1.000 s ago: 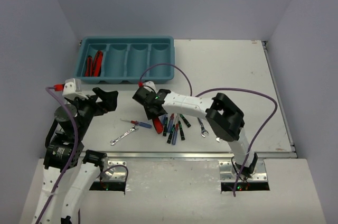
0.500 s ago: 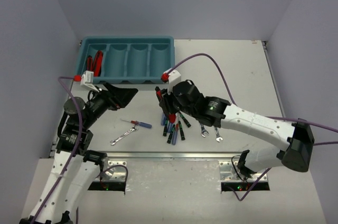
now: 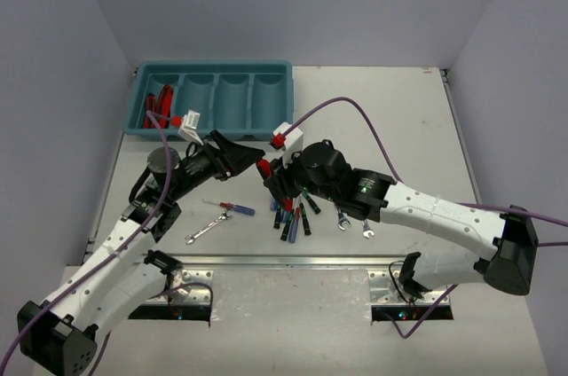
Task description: Sort the tools into containers
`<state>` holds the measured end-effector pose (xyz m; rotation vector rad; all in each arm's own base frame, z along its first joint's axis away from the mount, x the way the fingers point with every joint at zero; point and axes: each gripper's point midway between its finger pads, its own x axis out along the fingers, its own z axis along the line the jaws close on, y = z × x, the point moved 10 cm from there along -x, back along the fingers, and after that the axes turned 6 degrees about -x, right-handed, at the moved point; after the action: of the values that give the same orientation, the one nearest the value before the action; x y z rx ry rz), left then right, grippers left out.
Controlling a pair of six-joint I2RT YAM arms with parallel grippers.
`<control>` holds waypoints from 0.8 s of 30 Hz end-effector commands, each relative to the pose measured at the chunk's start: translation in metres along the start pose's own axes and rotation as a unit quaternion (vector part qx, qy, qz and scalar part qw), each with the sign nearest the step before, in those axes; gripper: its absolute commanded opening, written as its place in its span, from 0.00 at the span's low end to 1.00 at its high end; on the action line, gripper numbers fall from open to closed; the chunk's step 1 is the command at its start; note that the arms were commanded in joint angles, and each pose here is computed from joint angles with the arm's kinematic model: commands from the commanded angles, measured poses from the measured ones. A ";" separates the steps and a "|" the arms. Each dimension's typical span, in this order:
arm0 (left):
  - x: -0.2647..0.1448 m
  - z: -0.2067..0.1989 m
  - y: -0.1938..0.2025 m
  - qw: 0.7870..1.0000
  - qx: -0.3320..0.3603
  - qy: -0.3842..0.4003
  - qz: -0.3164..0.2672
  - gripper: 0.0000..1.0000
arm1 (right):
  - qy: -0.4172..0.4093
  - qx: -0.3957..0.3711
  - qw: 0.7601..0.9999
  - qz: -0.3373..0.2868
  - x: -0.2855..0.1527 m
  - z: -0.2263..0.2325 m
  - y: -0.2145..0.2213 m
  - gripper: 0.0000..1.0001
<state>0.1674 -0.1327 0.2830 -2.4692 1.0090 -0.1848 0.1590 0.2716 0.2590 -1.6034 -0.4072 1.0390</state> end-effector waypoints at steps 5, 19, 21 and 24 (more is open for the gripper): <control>0.029 -0.003 0.018 1.000 0.014 -0.001 0.015 0.71 | -0.006 -0.010 0.998 -0.069 -0.008 0.003 -0.033 0.00; 0.052 -0.018 0.008 0.996 0.070 -0.060 0.004 0.00 | 0.064 0.005 0.998 -0.029 -0.008 -0.008 -0.022 0.77; 0.057 -0.019 -0.004 0.987 0.120 -0.104 -0.004 0.00 | 0.112 0.009 0.994 0.013 -0.011 -0.015 -0.014 0.99; 0.068 -0.020 -0.031 0.971 0.167 -0.169 -0.019 0.00 | 0.197 0.015 0.977 0.074 -0.028 -0.030 0.001 0.99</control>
<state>0.2034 -0.1816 0.2812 -2.2550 0.9444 0.0327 0.1633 0.2575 0.2583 -1.7082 -0.2278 0.9552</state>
